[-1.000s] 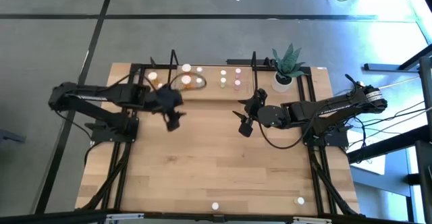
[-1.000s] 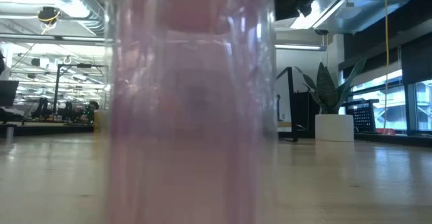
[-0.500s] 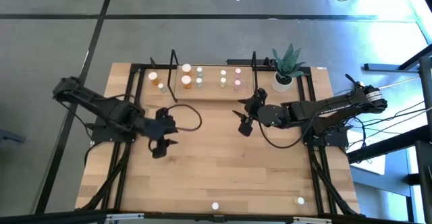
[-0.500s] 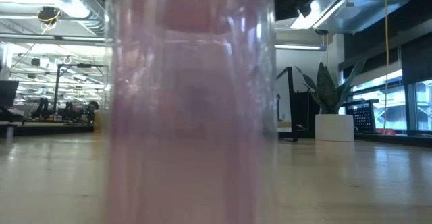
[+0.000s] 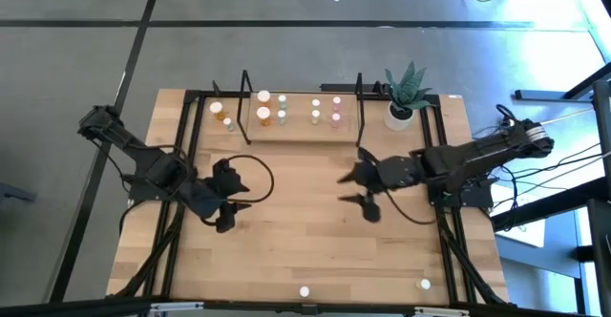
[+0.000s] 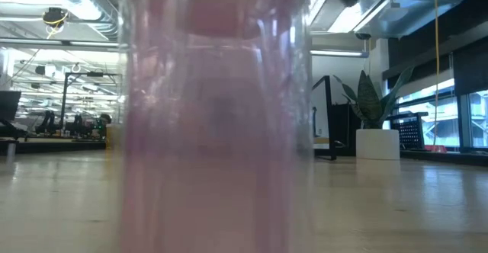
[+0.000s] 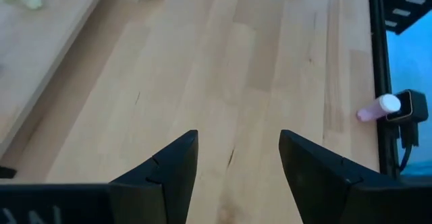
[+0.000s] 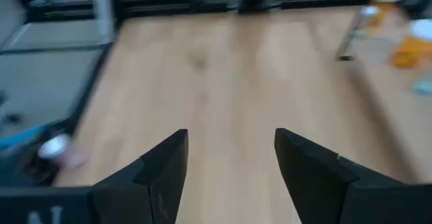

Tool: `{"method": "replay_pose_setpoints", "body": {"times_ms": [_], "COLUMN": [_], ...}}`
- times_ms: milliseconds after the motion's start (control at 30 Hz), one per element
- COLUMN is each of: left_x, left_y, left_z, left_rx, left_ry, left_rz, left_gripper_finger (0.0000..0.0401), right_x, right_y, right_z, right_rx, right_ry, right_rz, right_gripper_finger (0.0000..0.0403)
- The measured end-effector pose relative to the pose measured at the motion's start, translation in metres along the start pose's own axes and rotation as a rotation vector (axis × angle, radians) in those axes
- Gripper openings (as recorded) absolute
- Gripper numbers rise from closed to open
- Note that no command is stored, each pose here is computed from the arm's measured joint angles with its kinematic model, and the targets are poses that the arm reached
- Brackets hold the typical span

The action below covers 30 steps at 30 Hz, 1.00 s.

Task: Pick and place medicine bottles onto shelf by color
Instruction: Put the yellow pill bottle on the shelf aligned with the other yellow pill bottles

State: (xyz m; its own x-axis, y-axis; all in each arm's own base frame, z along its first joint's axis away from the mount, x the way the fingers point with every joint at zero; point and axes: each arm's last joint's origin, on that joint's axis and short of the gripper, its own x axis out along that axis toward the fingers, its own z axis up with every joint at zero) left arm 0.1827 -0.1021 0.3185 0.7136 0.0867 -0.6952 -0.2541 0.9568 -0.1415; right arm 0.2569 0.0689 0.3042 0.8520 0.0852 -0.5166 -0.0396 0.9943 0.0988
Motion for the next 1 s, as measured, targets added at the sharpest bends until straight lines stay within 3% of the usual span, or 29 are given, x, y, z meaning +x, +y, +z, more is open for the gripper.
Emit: {"method": "replay_pose_setpoints", "body": {"times_ms": [300,500,700,1000], "left_x": [-0.001,-0.002,-0.002,-0.002], "left_y": [-0.003,-0.003,-0.005,-0.006], "left_z": [0.004,0.005,0.005,0.006], "left_rx": [-0.047,-0.067,-0.085,-0.09], "left_ry": [-0.102,-0.129,-0.104,-0.114], "left_rz": [0.035,0.062,0.0,-0.006], "left_gripper_finger": [0.0201,0.0201,0.0201,0.0201], "right_x": [-0.063,-0.081,-0.087,-0.091], "right_y": [0.038,0.067,0.091,0.132], "right_z": [-0.03,-0.053,-0.075,-0.11], "right_rx": [0.091,0.166,0.189,0.127], "right_ry": [0.213,0.43,0.588,0.744], "right_rz": [0.161,0.338,0.324,0.318], "right_gripper_finger": [0.0224,0.0224,0.0224,0.0224]}}
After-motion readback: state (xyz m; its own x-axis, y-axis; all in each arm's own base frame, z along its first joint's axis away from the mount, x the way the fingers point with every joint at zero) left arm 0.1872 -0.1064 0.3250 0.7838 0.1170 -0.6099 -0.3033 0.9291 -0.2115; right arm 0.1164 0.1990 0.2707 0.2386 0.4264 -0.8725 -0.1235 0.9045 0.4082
